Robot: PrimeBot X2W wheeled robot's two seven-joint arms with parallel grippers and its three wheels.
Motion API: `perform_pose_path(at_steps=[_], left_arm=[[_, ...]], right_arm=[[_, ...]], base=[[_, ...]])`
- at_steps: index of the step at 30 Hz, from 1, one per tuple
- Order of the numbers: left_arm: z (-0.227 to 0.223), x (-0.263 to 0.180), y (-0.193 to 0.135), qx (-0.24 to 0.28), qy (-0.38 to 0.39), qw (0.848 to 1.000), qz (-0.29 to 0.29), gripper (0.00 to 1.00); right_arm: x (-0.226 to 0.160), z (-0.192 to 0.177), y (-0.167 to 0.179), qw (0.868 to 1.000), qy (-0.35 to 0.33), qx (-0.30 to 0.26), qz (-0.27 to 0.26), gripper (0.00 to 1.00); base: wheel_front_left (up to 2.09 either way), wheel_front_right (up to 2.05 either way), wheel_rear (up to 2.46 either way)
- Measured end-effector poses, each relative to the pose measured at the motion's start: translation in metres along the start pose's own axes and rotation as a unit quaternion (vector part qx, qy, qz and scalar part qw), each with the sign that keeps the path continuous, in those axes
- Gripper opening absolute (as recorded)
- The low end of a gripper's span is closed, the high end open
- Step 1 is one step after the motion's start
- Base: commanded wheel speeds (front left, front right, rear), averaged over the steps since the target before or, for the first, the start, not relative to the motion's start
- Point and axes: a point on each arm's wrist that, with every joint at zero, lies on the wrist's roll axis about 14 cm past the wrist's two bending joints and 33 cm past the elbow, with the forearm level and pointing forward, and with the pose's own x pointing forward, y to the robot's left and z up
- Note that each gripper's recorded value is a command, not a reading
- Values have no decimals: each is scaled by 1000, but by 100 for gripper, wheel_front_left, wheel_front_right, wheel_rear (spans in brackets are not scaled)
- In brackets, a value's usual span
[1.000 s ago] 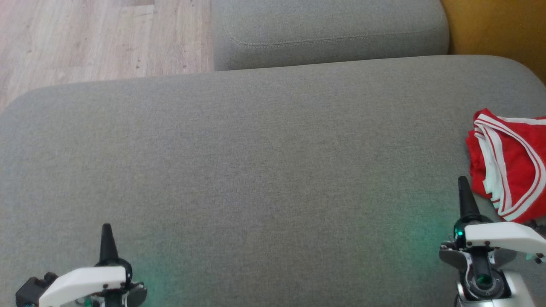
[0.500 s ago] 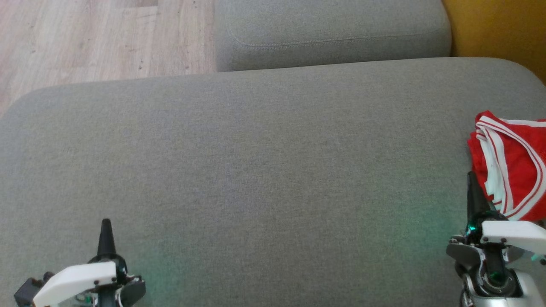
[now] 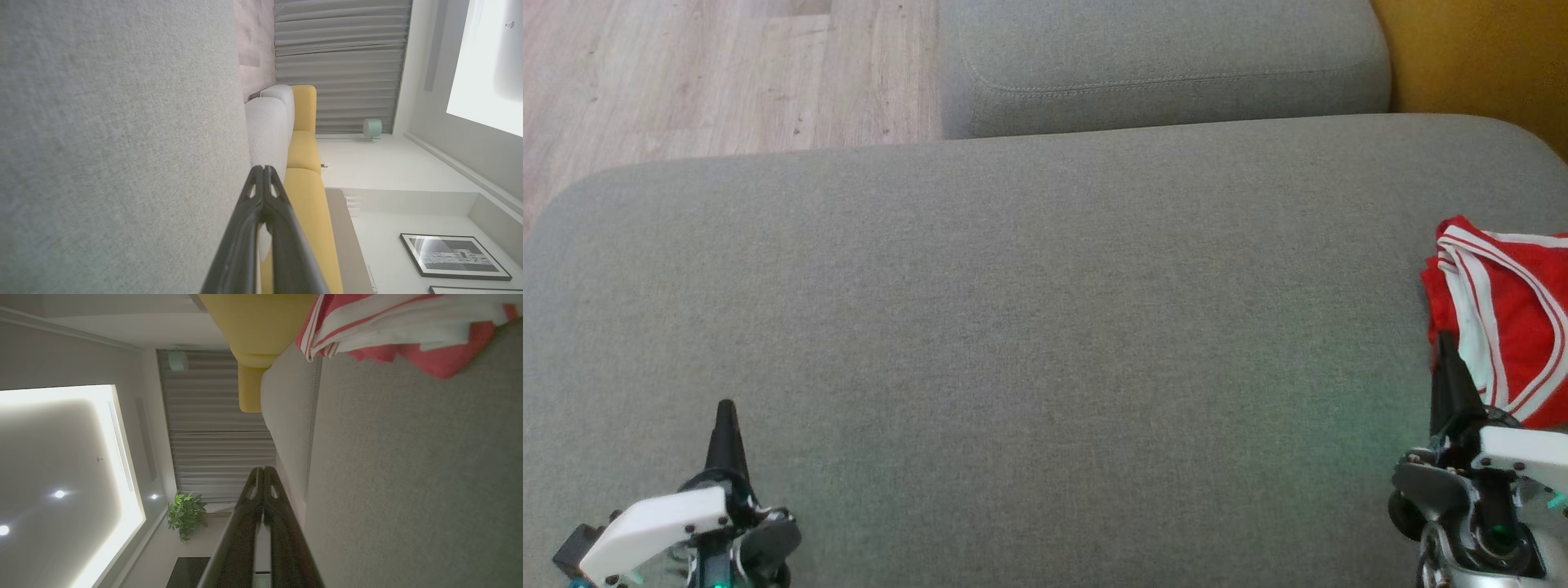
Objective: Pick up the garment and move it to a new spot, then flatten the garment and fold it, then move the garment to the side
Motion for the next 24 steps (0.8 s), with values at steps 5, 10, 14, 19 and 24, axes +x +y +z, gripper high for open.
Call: perform_pose_path(at_steps=[5,10,14,19,24], left_arm=[[0,0,-1,-9,0,1000,-3,0],[0,0,-1,-9,0,1000,-3,0],[0,0,-1,-9,0,1000,-3,0],[0,0,-1,-9,0,1000,-3,0],[0,0,-1,-9,0,1000,-3,0]], right_arm=[[0,1,3,1000,0,10,5,0],[0,1,3,1000,0,10,5,0],[0,1,3,1000,-1,10,5,0],[0,1,3,1000,-1,10,5,0],[0,1,3,1000,-1,10,5,0]], base=[[0,0,0],[0,0,0],[0,0,0],[0,0,0],[0,0,0]])
